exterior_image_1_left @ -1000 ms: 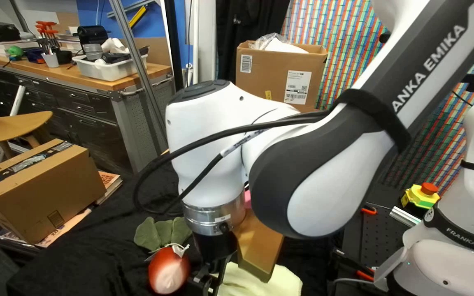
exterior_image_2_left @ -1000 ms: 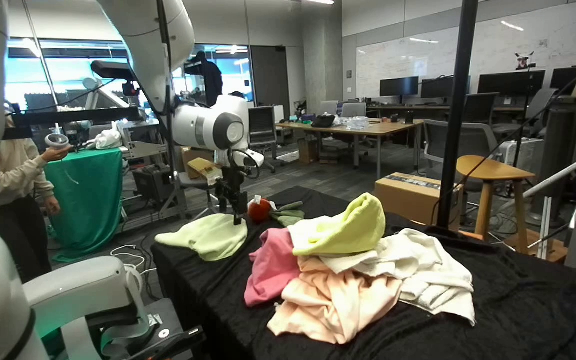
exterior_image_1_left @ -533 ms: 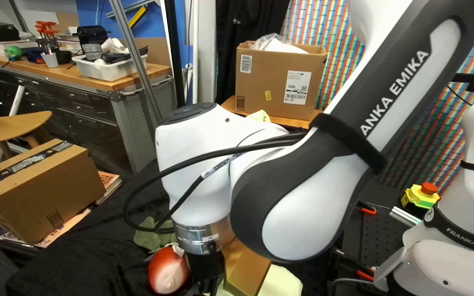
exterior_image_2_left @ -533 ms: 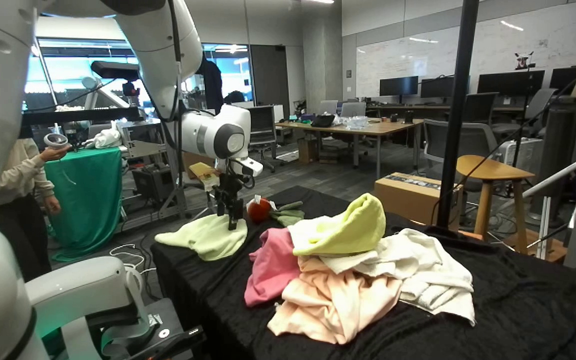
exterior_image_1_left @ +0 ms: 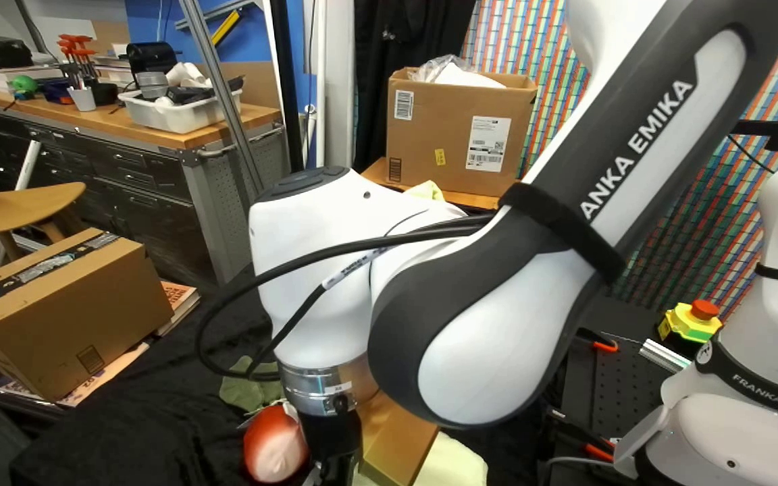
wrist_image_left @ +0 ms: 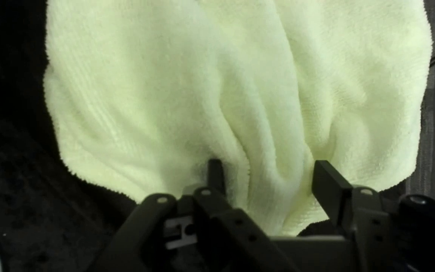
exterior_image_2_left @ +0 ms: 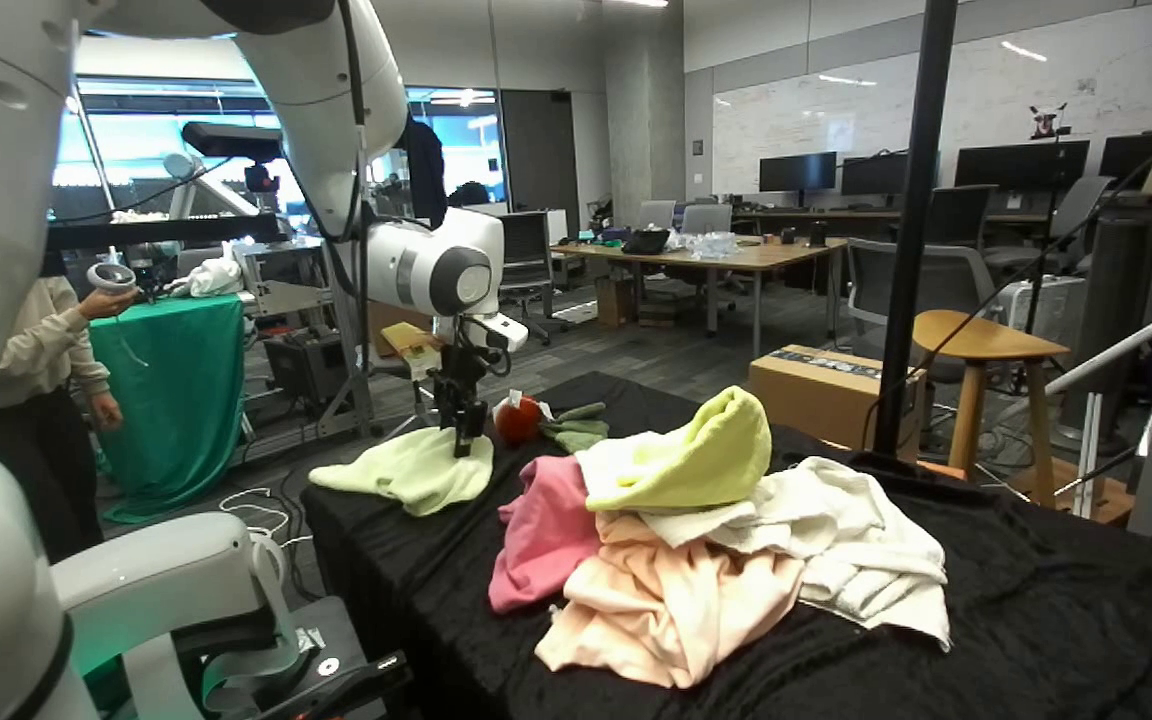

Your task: Place the t-shirts, towels and radish in a pile on the table

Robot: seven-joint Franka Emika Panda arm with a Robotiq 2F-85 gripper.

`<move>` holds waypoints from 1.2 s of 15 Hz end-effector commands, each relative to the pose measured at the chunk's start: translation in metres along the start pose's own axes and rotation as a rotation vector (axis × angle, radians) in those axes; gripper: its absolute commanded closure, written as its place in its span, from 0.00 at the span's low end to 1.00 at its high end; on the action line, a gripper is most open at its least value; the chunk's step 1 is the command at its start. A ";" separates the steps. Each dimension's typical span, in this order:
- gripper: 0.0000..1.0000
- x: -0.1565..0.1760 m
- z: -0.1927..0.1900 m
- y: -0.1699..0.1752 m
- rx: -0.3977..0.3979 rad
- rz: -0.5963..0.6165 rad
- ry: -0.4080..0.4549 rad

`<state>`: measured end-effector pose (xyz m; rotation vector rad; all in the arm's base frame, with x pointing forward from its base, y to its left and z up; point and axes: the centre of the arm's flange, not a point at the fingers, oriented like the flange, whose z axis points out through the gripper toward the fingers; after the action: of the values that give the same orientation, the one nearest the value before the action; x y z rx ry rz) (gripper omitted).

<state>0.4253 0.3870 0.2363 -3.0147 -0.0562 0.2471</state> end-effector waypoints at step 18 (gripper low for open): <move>0.94 -0.034 -0.170 0.067 -0.004 -0.002 0.291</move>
<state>0.4389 0.3342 0.3641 -3.0005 -0.0420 -0.0638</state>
